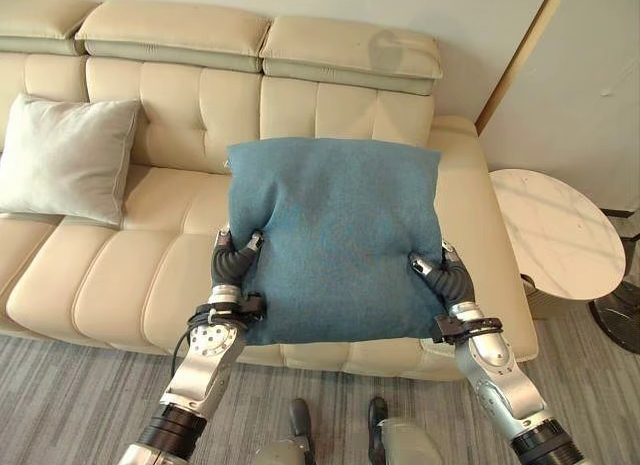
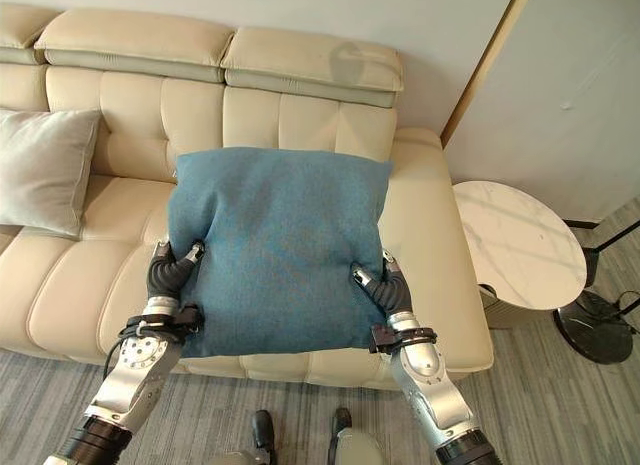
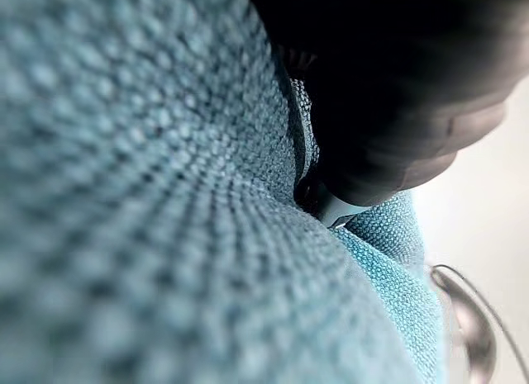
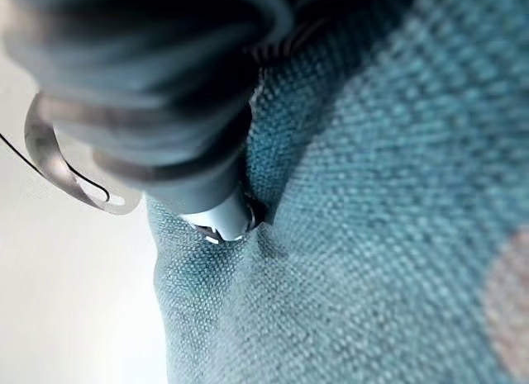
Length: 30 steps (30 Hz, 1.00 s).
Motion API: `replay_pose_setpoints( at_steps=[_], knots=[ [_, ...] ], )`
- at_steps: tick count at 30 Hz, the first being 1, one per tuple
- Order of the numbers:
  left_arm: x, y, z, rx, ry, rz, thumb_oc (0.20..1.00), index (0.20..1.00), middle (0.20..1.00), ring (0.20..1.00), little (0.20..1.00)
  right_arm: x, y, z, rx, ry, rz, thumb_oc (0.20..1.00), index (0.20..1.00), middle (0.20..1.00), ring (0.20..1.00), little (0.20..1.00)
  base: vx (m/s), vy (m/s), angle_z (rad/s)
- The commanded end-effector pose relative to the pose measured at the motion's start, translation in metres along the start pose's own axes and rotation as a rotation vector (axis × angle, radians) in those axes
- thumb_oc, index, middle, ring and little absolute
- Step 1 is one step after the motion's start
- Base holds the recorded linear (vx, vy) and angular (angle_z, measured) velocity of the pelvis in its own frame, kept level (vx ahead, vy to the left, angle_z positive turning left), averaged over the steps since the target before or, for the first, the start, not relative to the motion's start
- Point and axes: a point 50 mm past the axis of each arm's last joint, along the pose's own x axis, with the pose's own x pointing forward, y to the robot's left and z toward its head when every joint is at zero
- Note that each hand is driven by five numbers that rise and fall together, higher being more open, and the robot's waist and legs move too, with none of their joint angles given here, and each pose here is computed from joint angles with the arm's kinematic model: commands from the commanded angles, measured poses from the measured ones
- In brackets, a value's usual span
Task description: Pick up all the scattered cushions and arrange them neatly on the sofa.
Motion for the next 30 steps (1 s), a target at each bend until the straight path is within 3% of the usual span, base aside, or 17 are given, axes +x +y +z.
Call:
replay_pose_setpoints(
  at_steps=[1,10,18,25,30],
  knots=[
    [0.003,-0.058,0.045,-0.109,-0.243,-0.273,0.2,0.2,0.2,0.2,0.2,0.015,0.046,0.048,0.083,-0.277,0.236,0.2,0.2,0.2,0.2,0.2,0.28,-0.045,0.07],
    [0.001,-0.066,0.042,-0.14,-0.223,-0.314,0.2,0.2,0.2,0.2,0.2,0.01,0.027,0.049,0.045,-0.278,0.182,0.2,0.2,0.2,0.2,0.2,0.2,-0.101,0.21],
    [-0.003,-0.051,0.038,-0.111,-0.209,-0.264,0.2,0.2,0.2,0.2,0.2,0.019,0.04,0.046,0.01,-0.267,0.21,0.2,0.2,0.2,0.2,0.2,0.12,0.157,-0.68],
    [0.023,-0.051,0.046,-0.041,-0.255,-0.232,0.2,0.2,0.2,0.2,0.2,0.052,0.073,0.072,-0.007,-0.383,0.224,0.2,0.2,0.2,0.2,0.2,-0.12,0.171,-0.23],
    [0.06,-0.055,0.078,0.058,-0.386,-0.193,0.2,0.2,0.2,0.2,0.2,0.083,0.101,0.108,-0.02,-0.5,0.241,0.2,0.2,0.2,0.2,0.2,-0.15,0.096,-0.06]
  ],
)
